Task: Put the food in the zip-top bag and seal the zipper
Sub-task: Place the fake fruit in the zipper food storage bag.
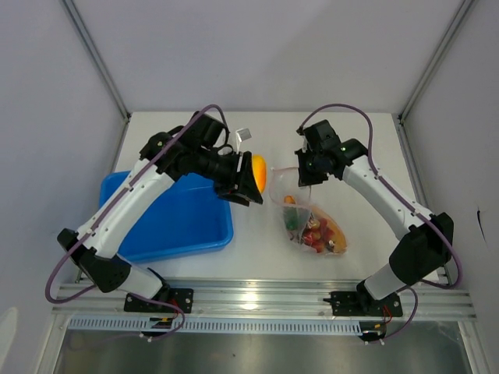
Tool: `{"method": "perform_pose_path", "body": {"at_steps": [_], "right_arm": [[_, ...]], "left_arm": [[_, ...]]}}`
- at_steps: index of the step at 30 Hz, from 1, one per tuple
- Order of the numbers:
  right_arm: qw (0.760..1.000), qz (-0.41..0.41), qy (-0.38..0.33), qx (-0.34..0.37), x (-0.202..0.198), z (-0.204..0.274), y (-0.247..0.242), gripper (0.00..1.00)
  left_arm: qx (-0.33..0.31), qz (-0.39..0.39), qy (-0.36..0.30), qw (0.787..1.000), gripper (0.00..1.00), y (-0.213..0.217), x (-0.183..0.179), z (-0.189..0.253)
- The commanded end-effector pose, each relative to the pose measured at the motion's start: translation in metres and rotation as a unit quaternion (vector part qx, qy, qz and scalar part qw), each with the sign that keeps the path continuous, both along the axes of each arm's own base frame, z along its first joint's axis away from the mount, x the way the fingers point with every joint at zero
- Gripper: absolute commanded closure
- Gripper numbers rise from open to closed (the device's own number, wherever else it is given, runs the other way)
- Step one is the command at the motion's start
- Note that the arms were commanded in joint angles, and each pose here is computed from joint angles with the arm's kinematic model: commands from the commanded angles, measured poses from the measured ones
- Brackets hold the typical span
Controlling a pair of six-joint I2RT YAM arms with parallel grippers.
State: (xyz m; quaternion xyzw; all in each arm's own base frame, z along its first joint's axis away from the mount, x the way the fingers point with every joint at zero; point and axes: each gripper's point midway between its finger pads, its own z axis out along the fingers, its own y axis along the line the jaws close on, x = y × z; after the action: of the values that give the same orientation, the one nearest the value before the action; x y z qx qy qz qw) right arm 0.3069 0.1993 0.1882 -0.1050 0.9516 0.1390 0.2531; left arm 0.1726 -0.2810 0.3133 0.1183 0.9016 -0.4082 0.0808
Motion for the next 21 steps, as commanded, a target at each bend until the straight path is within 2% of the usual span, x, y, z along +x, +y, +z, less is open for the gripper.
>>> {"method": "perform_pose_path", "body": {"at_steps": [1, 11, 21], "right_arm": [[0.999, 0.011, -0.05, -0.005, 0.017, 0.024, 0.009, 1.0], [0.995, 0.035, -0.095, 0.026, 0.002, 0.054, 0.027, 1.0], [0.984, 0.062, -0.149, 0.079, -0.035, 0.085, 0.031, 1.0]], "left_arm": [[-0.048, -0.054, 0.046, 0.996, 0.99, -0.013, -0.018, 0.008], [-0.049, -0.106, 0.116, 0.986, 0.99, -0.046, -0.042, -0.002], [-0.039, -0.102, 0.217, 0.97, 0.99, -0.054, -0.049, -0.023]]}}
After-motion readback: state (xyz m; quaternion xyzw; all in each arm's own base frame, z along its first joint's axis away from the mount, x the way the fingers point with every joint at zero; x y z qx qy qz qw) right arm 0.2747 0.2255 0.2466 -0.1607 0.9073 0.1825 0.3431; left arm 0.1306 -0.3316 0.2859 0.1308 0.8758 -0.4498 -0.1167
